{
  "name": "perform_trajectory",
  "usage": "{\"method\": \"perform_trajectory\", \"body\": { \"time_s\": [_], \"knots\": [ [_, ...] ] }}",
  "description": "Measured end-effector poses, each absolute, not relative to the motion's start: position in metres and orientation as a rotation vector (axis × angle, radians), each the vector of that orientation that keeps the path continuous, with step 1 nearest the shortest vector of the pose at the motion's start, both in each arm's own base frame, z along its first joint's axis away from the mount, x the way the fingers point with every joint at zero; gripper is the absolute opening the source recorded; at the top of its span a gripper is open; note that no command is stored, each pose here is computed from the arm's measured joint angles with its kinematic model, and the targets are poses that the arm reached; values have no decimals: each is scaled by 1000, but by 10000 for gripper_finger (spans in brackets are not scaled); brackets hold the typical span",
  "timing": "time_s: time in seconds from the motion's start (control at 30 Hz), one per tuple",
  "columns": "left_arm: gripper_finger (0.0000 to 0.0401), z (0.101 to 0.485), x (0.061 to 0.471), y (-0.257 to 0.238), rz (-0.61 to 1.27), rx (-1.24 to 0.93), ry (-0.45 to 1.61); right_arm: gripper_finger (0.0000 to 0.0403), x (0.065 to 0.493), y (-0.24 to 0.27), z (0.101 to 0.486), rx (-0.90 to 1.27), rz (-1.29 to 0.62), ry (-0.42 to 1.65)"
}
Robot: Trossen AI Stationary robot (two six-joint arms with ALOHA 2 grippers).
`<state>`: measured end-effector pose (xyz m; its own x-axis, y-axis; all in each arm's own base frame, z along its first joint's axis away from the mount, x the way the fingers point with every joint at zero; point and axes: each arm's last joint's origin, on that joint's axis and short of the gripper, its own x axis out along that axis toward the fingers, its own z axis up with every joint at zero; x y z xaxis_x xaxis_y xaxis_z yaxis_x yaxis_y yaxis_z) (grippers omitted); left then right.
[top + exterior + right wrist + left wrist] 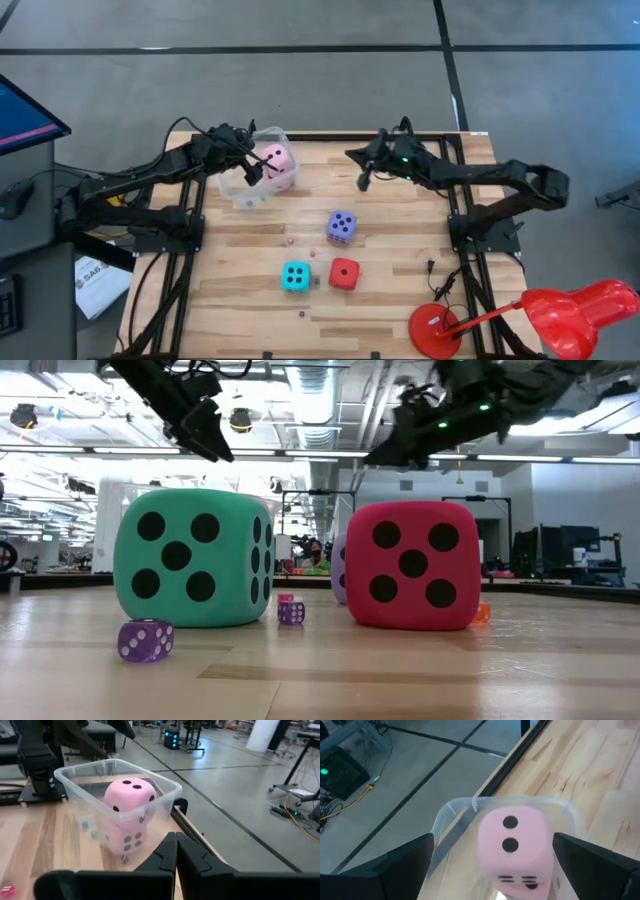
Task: Pick & Place Dice
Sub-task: Put the large purple dice into the transparent container
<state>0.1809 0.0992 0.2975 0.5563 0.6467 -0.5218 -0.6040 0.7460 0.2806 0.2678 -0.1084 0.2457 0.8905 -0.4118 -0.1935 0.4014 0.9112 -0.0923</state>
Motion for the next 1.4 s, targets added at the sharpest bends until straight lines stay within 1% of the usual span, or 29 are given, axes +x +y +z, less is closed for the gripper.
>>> {"method": "perform_trajectory", "body": {
  "time_s": [0.3, 0.7, 0.87, 1.13, 1.3, 1.4],
  "knots": [
    [398, 307, 186, 102, 754, 79, 528, 0, 210, -86, 246, -18, -432, 127],
    [398, 309, 187, 101, 752, 82, 500, 0, 157, -65, 234, -23, -435, 18],
    [398, 309, 187, 101, 752, 82, 500, 0, 140, -58, 233, -36, -436, -33],
    [398, 313, 189, 102, 757, 85, 462, 0, 118, -49, 221, -42, -436, -39],
    [398, 317, 190, 103, 762, 88, 413, 0, 110, -46, 224, -130, -441, -79],
    [398, 318, 191, 103, 763, 89, 398, 0, 108, -45, 226, -148, -442, -89]
  ]
}}
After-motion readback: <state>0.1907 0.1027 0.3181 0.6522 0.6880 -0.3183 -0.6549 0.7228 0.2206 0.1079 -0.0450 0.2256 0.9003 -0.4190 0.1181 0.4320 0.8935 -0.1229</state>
